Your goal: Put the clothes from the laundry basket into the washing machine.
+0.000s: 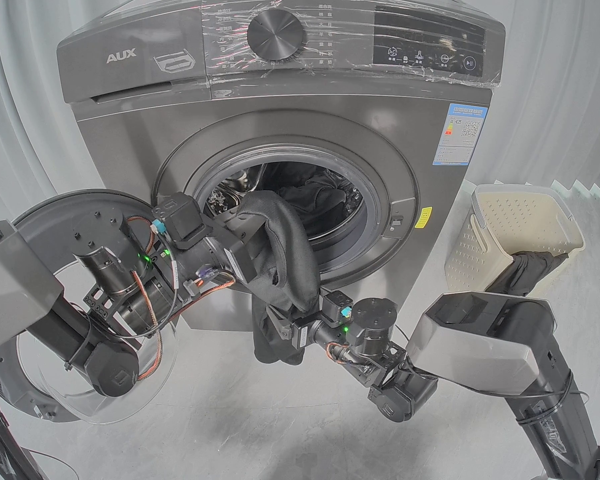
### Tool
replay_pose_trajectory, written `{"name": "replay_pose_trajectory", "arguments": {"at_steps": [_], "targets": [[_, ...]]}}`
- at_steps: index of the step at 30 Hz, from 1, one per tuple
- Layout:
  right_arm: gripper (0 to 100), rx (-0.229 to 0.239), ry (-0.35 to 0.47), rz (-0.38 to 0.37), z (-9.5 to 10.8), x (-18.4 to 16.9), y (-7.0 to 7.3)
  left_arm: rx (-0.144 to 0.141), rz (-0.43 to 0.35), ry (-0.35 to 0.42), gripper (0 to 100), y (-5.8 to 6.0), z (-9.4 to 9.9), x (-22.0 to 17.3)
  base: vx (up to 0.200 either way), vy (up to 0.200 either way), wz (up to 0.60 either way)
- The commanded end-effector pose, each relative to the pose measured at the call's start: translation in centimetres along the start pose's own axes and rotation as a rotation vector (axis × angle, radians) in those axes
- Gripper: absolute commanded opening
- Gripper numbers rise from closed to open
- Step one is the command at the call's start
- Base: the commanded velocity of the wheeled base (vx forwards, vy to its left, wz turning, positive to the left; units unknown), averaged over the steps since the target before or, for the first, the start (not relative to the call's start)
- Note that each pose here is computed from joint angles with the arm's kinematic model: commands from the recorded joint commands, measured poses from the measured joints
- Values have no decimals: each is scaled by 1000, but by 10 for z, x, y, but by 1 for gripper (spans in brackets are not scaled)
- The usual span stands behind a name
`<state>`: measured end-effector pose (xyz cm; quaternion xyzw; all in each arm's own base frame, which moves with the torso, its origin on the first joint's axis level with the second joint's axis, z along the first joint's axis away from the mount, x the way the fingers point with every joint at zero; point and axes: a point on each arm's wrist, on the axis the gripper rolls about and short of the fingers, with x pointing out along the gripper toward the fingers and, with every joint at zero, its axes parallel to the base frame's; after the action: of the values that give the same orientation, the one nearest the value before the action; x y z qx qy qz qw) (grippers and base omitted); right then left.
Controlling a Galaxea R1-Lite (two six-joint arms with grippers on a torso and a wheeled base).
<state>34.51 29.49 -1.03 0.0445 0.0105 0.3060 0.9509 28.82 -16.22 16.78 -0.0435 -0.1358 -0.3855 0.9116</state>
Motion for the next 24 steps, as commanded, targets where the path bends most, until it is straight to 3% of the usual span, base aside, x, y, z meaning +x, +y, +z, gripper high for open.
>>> {"name": "replay_pose_trajectory", "arguments": {"at_steps": [1,7,8,17,24], "targets": [[100,2,-8,14,-4,4,6,2,4,-2,0,0,1,0,0,0,0],[100,6,6,17,-13,4,9,-1,4,-3,0,-2,1,0,0,0,0],[0,9,6,15,-13,4,9,0,6,-3,0,-2,1,0,0,0,0],[0,18,4,-5,-12,2,1,4,30,9,0,6,-1,-4,0,0,0],[0,27,-47,-46,29,-8,-16,6,92,82,0,22,-14,-23,0,0,0]]}}
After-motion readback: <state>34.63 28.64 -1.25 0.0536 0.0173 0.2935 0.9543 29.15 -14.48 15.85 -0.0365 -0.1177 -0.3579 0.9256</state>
